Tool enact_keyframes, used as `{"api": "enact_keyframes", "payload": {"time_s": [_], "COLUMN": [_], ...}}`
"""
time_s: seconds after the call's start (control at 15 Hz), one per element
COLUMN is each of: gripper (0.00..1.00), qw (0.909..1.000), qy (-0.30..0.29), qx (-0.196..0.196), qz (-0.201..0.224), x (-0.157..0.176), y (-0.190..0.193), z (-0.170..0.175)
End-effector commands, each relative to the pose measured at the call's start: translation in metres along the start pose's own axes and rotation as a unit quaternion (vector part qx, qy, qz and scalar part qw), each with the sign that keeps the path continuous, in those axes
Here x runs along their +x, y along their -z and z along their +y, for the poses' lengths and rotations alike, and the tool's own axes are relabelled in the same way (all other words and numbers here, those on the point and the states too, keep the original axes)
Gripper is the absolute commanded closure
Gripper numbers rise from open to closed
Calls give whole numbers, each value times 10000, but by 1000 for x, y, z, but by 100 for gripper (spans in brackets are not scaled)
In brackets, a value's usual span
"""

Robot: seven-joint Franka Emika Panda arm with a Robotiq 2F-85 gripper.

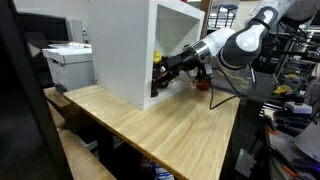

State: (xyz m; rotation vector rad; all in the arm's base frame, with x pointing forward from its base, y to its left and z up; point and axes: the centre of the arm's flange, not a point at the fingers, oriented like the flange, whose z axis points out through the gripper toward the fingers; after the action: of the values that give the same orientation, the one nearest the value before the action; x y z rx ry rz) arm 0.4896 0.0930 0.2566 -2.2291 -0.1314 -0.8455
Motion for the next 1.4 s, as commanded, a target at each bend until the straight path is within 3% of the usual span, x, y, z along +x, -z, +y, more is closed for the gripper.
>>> {"api": "enact_keyframes", "payload": {"time_s": [0.0, 0.2, 0.4, 0.87, 0.93, 1.33], "gripper": [0, 0, 0, 0, 0, 0], "qw": [10000, 10000, 9984, 9918, 9887, 9745], "qy": [0, -1, -433, -1059, -1198, -1907], "qx": [0, 0, -358, -716, -902, -1171], "qz": [0, -1, 81, -22, -36, -144], "x": [0, 0, -4, -12, -15, -21], "y": [0, 0, 1, -5, -10, -20], "z": [0, 0, 12, 29, 30, 32]}}
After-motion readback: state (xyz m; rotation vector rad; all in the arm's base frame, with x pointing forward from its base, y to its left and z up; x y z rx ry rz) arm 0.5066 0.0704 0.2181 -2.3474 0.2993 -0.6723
